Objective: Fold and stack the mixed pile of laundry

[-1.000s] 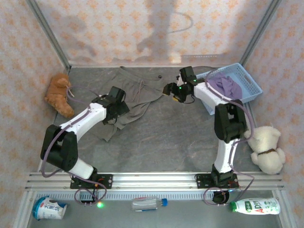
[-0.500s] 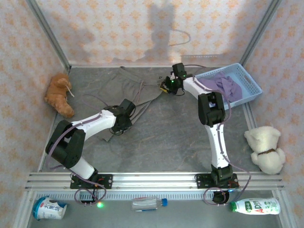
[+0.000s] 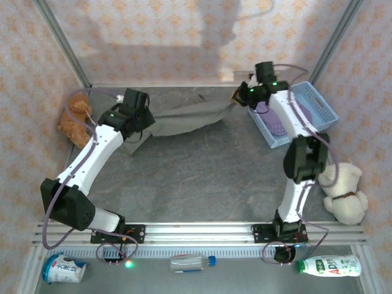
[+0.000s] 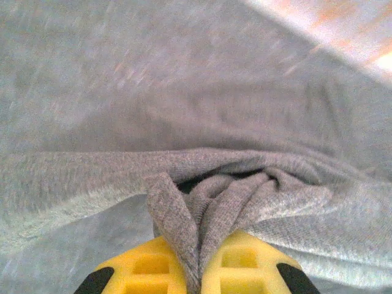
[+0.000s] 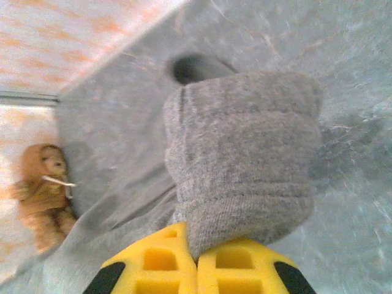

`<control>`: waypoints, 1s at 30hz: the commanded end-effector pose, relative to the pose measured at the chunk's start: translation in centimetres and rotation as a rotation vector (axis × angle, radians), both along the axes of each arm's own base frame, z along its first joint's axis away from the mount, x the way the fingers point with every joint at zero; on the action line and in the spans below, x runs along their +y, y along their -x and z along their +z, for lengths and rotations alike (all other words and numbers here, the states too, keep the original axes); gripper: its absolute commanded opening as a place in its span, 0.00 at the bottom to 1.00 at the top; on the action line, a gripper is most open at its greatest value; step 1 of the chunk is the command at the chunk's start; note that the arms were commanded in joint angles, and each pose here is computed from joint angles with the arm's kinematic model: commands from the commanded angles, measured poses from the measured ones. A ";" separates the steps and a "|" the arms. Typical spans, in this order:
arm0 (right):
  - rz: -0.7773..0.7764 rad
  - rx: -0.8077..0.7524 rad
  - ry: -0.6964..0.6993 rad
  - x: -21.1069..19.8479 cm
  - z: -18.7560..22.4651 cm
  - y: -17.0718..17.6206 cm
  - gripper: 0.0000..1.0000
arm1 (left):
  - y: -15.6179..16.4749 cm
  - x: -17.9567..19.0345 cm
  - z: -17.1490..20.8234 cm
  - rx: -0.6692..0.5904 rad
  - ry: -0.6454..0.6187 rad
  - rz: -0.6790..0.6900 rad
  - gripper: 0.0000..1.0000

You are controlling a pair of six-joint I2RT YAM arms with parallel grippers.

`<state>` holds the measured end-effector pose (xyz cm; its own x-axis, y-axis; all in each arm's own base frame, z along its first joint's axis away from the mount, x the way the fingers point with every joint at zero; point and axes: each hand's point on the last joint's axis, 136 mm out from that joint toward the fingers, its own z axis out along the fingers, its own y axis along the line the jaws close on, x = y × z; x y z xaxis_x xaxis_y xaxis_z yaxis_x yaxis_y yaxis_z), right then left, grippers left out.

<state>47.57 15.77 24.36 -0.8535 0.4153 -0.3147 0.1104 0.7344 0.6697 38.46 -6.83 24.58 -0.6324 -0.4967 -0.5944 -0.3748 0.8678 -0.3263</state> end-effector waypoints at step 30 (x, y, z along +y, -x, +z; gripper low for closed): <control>-0.113 0.214 0.217 -4.9 -11.6 1.9 0.66 | 4.7 -8.2 -16.3 0.263 0.103 -0.133 0.90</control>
<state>44.33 10.98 14.28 -0.8633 0.4543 -0.2198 0.3170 0.8270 0.4644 32.29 -13.61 9.48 -0.8595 -0.3712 -0.3513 -0.3052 0.9241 -0.2298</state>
